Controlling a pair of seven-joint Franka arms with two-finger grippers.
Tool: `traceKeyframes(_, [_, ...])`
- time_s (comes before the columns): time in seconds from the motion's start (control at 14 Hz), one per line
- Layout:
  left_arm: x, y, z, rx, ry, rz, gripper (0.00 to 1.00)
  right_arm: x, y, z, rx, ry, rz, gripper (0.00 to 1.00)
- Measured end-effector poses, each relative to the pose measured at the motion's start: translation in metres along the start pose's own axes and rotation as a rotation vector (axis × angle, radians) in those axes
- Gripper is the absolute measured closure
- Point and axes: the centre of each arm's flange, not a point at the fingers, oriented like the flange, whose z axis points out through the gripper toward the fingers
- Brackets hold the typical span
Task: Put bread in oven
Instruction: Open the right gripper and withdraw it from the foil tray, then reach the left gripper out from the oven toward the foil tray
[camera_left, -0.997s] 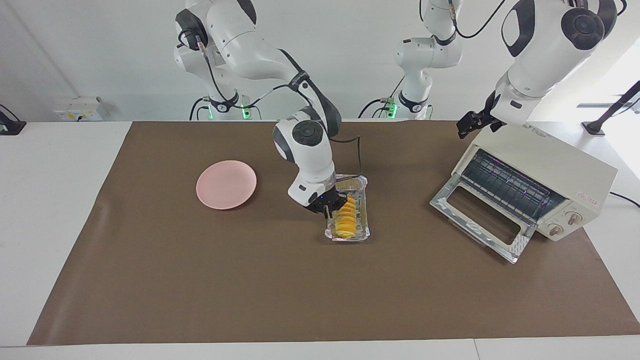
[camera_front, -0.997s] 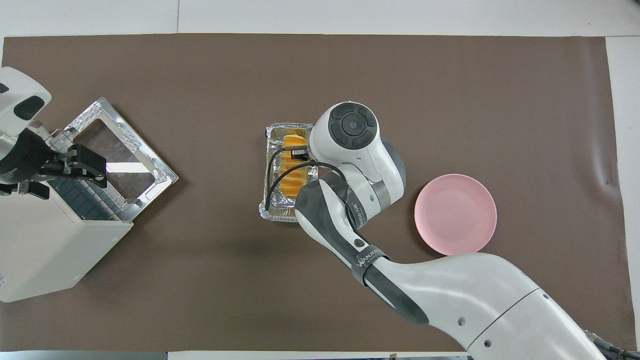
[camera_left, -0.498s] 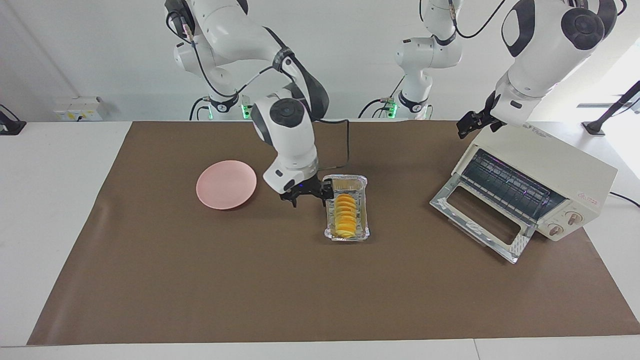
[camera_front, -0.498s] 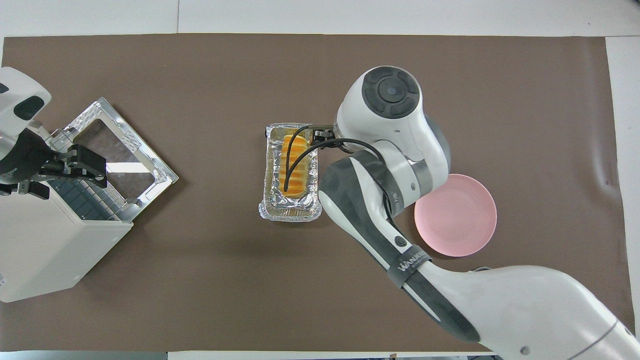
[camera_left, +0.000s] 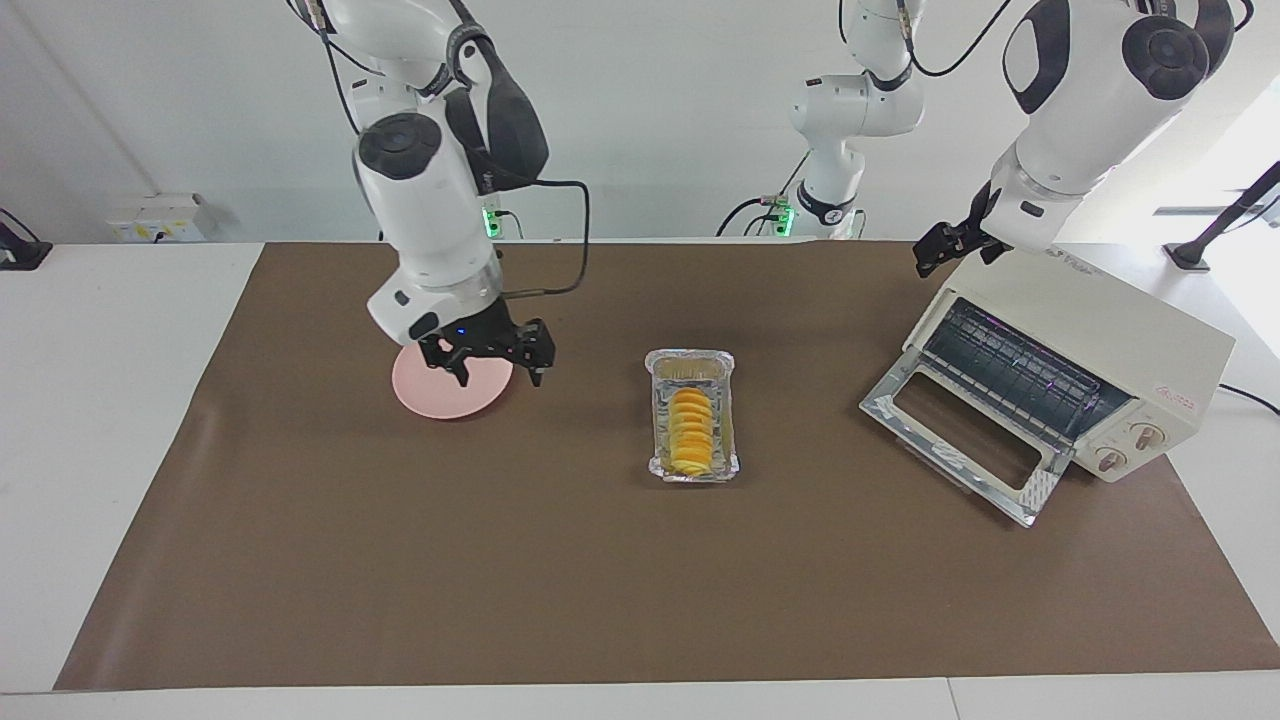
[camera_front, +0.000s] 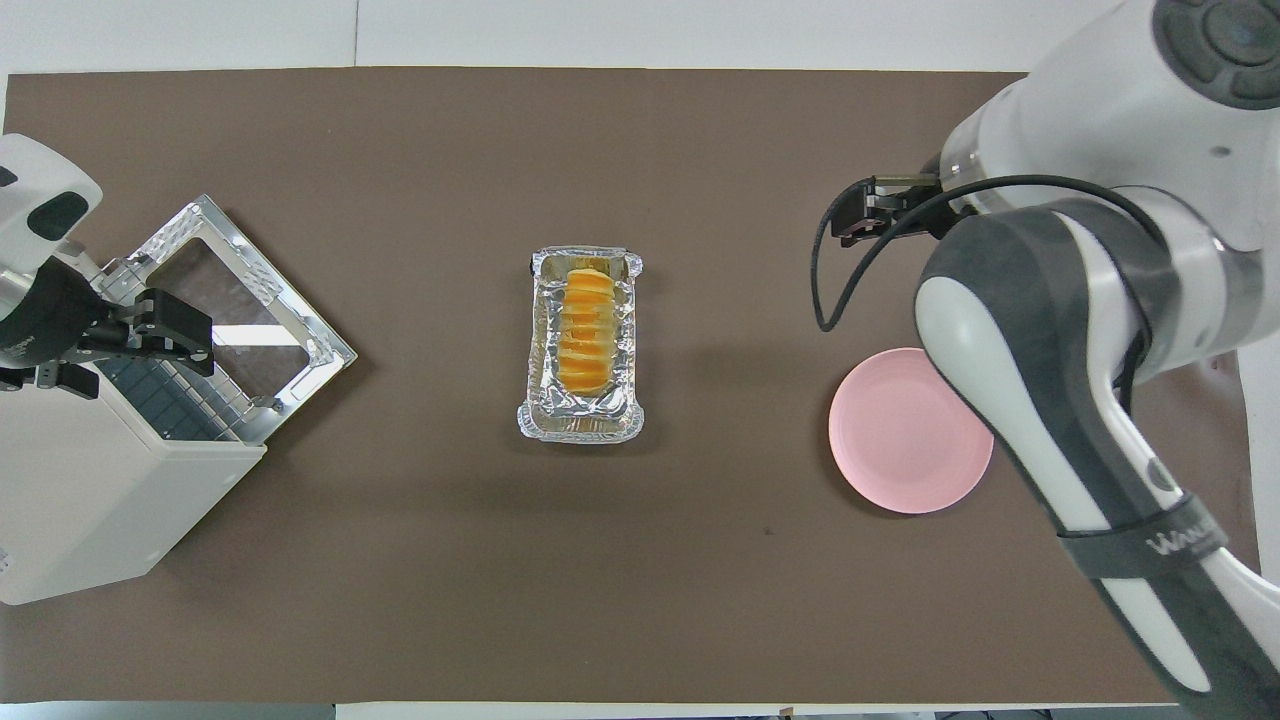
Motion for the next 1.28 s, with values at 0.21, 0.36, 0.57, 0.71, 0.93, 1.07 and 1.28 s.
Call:
traceKeyframes(0.21, [0.000, 0.000, 0.000, 0.000, 0.000, 0.000, 0.00, -0.011, 0.069, -0.040, -0.015, 0.002, -0.066, 0.00])
traceKeyframes(0.36, [0.000, 0.000, 0.000, 0.000, 0.000, 0.000, 0.00, -0.027, 0.096, -0.066, -0.023, -0.010, -0.099, 0.00])
traceKeyframes(0.57, [0.000, 0.000, 0.000, 0.000, 0.000, 0.000, 0.00, -0.053, 0.121, -0.102, -0.033, -0.015, -0.142, 0.00])
traceKeyframes(0.71, [0.000, 0.000, 0.000, 0.000, 0.000, 0.000, 0.00, -0.069, 0.132, -0.121, -0.039, -0.019, -0.155, 0.00])
traceKeyframes(0.93, [0.000, 0.000, 0.000, 0.000, 0.000, 0.000, 0.00, -0.086, 0.137, -0.136, -0.062, -0.039, -0.156, 0.00])
traceKeyframes(1.07, [0.000, 0.000, 0.000, 0.000, 0.000, 0.000, 0.00, -0.096, 0.137, -0.136, -0.075, -0.074, -0.156, 0.00])
traceKeyframes(1.28, [0.000, 0.000, 0.000, 0.000, 0.000, 0.000, 0.00, -0.098, 0.138, -0.132, -0.090, -0.097, -0.156, 0.00])
